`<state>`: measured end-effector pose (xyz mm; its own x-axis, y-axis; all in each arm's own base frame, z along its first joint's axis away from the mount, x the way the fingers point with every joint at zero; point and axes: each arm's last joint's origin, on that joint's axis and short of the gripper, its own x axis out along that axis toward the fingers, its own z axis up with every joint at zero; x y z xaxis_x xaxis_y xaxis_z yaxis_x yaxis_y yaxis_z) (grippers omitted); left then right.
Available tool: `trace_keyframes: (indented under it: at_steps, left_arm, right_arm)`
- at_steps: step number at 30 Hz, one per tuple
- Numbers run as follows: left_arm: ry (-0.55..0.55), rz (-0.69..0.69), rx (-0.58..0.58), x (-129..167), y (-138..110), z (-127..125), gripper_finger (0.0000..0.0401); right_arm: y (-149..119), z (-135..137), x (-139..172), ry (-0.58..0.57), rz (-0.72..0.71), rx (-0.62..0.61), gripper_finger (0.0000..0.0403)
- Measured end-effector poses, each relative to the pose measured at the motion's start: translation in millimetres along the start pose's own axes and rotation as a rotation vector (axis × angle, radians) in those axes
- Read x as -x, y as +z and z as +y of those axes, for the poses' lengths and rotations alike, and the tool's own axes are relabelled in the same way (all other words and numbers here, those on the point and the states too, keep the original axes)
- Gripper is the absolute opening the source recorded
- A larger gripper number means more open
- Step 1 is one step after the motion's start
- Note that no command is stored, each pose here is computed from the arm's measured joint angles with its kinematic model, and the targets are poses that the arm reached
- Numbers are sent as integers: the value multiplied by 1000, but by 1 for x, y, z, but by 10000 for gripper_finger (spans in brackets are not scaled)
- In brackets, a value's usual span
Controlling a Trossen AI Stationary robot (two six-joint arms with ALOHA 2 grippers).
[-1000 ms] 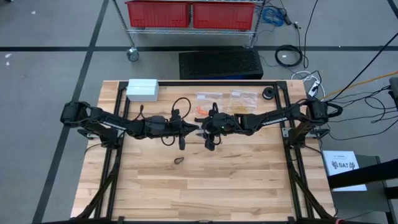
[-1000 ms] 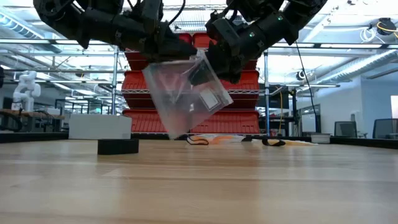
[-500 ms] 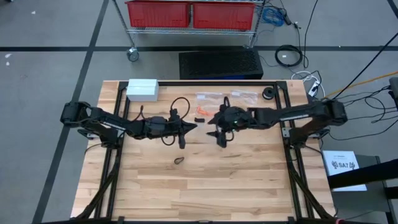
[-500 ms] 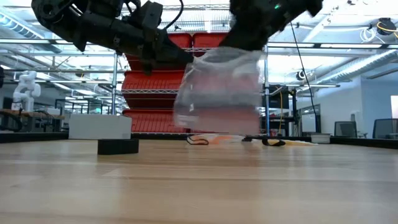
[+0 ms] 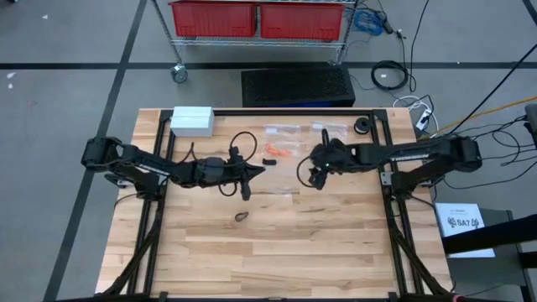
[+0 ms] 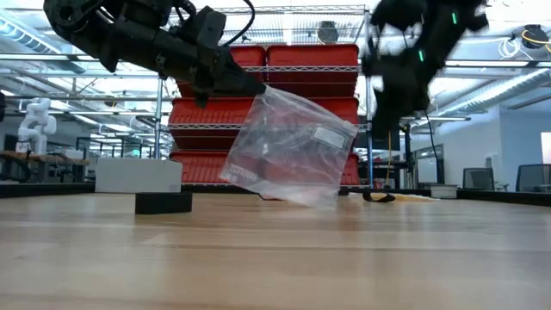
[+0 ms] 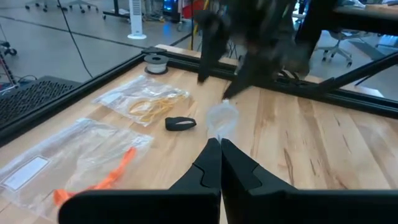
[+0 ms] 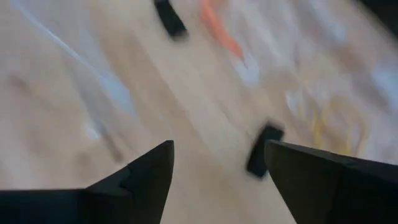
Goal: Sort rubber bands
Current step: Put the top right black rubber band into the left zip lock bag
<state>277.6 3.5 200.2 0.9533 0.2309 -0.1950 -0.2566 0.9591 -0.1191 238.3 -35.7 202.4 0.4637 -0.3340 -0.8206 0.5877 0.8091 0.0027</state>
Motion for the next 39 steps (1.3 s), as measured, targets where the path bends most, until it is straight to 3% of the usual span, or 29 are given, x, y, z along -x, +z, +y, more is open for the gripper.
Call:
trace_keyframes:
  at_steps: [6, 12, 16, 21, 22, 24, 28, 34, 39]
  left_arm:
    - [0, 3, 3, 0, 0, 0, 0]
    - [0, 3, 5, 0, 0, 0, 0]
    - [0, 3, 6, 0, 0, 0, 0]
    - [0, 6, 5, 0, -1, 0, 0]
    - [-1, 7, 4, 0, -1, 0, 0]
    - [-4, 8, 4, 0, -1, 0, 0]
    - [-5, 12, 3, 0, -1, 0, 0]
    - [-12, 16, 2, 0, -1, 0, 0]
    - [-32, 18, 3, 0, -1, -1, 0]
  right_arm:
    - [-37, -29, -41, -57, -79, -190, 271]
    - [-52, -40, -58, -83, -145, -244, 258]
    - [-55, -40, -68, -110, -124, -233, 199]
    - [-54, -35, -72, -45, -134, -219, 57]
    - [-52, -33, -70, -21, -145, -217, 30]
    - [-46, -28, -62, 20, -175, -201, 13]
    - [-23, -14, -31, 104, -288, -148, 14]
    - [12, 13, 19, 245, -477, 28, 3]
    - [31, 32, 26, 286, -511, 176, 1]
